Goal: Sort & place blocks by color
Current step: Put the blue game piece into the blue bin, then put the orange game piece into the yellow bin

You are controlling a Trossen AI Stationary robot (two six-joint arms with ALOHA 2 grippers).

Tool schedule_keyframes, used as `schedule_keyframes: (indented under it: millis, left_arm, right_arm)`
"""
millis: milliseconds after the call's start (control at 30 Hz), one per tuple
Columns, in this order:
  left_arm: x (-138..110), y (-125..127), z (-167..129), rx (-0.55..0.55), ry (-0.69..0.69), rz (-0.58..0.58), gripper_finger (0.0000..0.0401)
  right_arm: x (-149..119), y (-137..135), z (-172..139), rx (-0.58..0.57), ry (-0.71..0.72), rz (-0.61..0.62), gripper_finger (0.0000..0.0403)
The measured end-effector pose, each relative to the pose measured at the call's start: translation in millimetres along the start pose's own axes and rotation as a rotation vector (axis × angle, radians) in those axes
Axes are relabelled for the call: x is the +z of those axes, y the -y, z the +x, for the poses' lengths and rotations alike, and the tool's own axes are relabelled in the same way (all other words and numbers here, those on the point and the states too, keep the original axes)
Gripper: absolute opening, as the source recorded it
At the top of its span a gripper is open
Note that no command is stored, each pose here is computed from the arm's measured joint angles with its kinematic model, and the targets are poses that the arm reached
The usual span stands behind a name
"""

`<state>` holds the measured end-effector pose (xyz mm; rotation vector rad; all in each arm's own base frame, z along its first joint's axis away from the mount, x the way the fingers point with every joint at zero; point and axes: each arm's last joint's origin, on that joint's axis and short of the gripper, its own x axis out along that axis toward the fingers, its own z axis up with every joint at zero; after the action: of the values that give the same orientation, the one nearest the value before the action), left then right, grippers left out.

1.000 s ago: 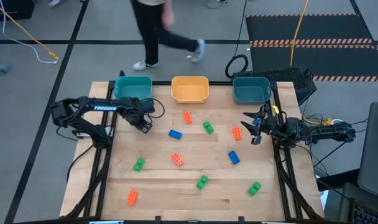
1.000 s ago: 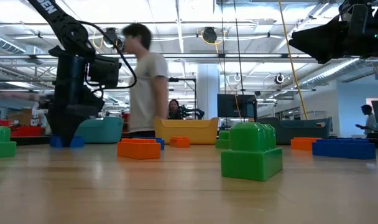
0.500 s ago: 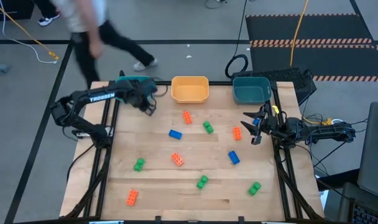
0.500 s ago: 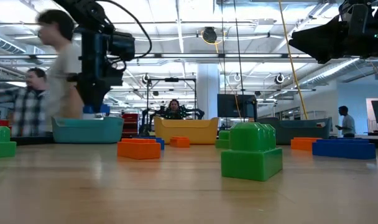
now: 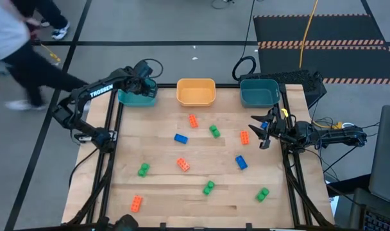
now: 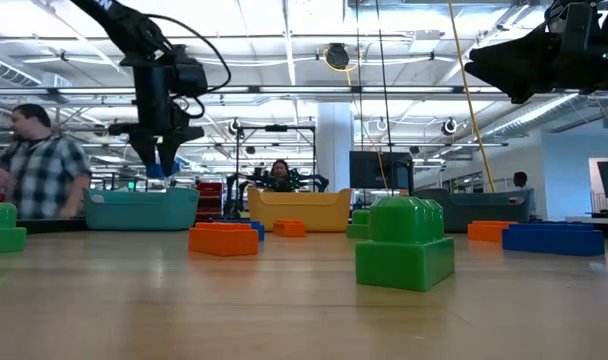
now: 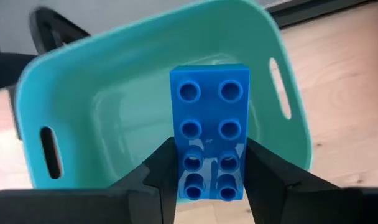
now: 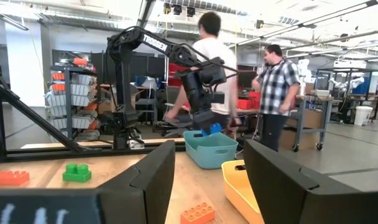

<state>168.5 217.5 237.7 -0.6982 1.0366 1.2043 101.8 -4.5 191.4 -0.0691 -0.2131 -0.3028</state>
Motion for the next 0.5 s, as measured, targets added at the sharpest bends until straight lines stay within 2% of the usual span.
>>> schedule_keyframes:
  millis: [200, 400, 500]
  left_arm:
    - [2.9, 2.0, 2.3, -0.018, 0.031, -0.033, 0.0146]
    - [2.3, 5.5, 1.5, -0.028, 0.037, -0.026, 0.0304]
    - [1.8, 6.7, 1.2, -0.029, 0.037, -0.025, 0.0363]
  right_arm:
    - [-1.1, -0.2, 0.0, 0.002, -0.011, -0.004, 0.0185]
    - [-1.7, -0.2, 0.0, 0.002, -0.016, -0.030, 0.0185]
    - [-3.4, -0.4, 0.0, 0.005, -0.034, -0.037, 0.0185]
